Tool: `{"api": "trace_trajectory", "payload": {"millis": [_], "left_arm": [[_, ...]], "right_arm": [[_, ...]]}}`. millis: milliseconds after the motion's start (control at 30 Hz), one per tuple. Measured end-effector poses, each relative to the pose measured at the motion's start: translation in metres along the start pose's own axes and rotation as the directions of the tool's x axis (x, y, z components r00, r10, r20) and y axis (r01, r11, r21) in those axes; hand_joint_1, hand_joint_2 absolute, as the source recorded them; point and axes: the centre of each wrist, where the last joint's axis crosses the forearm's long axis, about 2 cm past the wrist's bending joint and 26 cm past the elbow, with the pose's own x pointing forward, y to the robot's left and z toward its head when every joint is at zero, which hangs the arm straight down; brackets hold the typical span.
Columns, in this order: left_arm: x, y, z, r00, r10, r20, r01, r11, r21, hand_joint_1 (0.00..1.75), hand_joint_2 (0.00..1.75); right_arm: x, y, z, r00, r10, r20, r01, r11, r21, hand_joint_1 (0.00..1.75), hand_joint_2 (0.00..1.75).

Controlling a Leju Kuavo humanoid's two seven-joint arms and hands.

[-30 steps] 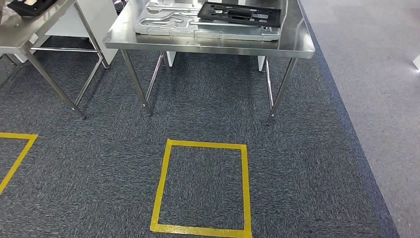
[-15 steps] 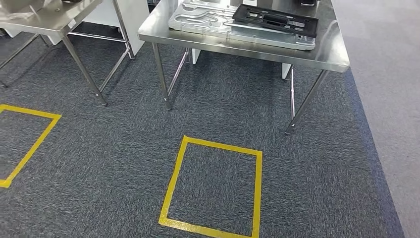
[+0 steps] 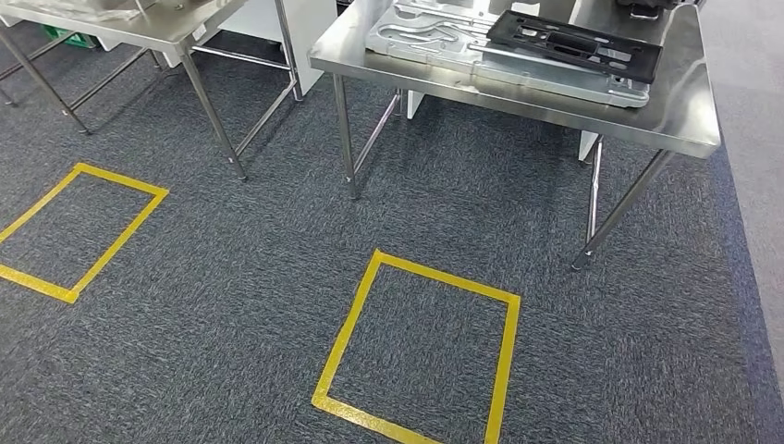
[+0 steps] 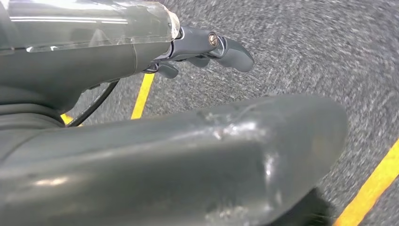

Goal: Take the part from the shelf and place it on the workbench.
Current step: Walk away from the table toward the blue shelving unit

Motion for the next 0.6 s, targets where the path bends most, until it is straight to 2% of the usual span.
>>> {"api": "trace_trajectory", "payload": {"millis": [233,600], "left_arm": [[-0.0021,0.0004,0.0007,1.0,0.001,-0.003,-0.001,1.0,-0.005,0.0,0.0],[0.002,-0.0001,-0.0008,1.0,-0.017,0.011,0.017,1.0,-0.012,0.0,0.0]], "right_arm": [[0.0066,0.003,0.0009,1.0,0.023,0.011,-0.023,1.0,0.001,0.0,0.0],[0.0026,0.0047,0.0023,1.0,0.028,0.004,-0.028,1.0,0.005,0.0,0.0]]}}
